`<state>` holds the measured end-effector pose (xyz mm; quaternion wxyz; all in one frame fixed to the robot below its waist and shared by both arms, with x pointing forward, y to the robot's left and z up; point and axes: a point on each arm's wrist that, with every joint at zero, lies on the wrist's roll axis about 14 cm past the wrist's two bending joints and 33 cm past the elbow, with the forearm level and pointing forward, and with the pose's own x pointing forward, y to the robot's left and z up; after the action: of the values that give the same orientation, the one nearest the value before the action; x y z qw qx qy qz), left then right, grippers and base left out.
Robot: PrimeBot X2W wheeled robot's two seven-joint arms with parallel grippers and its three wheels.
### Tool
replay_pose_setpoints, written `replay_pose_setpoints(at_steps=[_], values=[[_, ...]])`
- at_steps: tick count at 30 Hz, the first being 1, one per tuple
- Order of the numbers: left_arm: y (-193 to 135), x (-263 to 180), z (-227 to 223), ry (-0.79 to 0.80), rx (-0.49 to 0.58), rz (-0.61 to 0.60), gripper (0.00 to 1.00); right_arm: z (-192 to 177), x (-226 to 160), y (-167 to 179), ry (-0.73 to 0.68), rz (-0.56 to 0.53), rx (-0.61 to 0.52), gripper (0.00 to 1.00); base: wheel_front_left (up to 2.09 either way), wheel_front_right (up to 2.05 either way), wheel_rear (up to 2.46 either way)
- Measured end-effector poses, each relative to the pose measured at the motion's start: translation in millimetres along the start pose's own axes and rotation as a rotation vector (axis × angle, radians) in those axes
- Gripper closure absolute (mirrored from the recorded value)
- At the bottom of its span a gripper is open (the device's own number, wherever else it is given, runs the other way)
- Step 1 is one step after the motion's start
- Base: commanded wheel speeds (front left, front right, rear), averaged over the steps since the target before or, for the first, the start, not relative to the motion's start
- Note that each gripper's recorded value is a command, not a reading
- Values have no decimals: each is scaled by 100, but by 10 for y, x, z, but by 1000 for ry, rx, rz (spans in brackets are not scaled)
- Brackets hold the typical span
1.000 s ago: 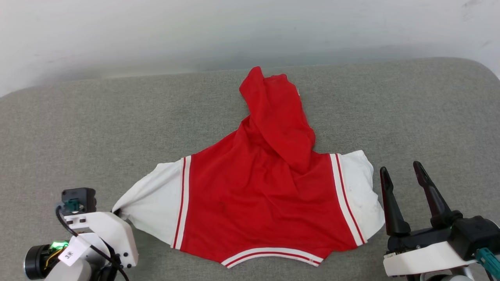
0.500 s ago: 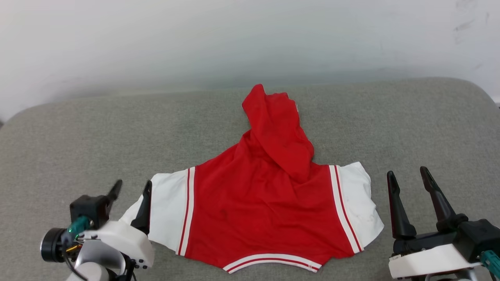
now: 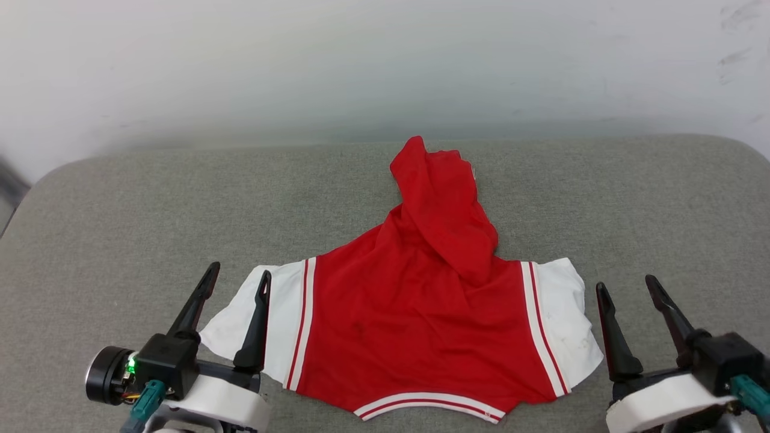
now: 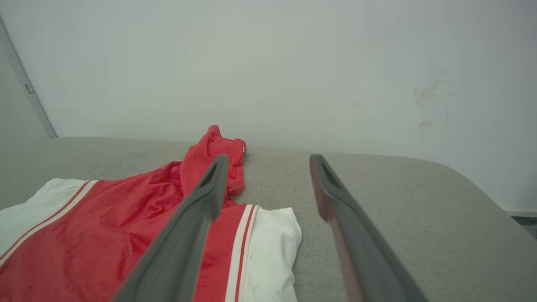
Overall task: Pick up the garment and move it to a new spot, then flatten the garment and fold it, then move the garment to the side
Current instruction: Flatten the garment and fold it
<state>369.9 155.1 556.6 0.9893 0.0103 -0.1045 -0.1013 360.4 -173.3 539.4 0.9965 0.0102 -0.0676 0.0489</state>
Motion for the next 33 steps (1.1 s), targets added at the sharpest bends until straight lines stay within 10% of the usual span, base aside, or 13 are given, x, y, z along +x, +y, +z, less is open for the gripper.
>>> replay_pose_setpoints(at_steps=[14, 33], values=[[40, 135, 27, -36, 1, 14, 0, -895, -136, -121, 890, 124, -34, 0, 0, 0, 0], [384, 118, -166, 19, 30, 94, 0, -1728, -19, 133, 1198, 200, -12, 0, 0, 0, 0]])
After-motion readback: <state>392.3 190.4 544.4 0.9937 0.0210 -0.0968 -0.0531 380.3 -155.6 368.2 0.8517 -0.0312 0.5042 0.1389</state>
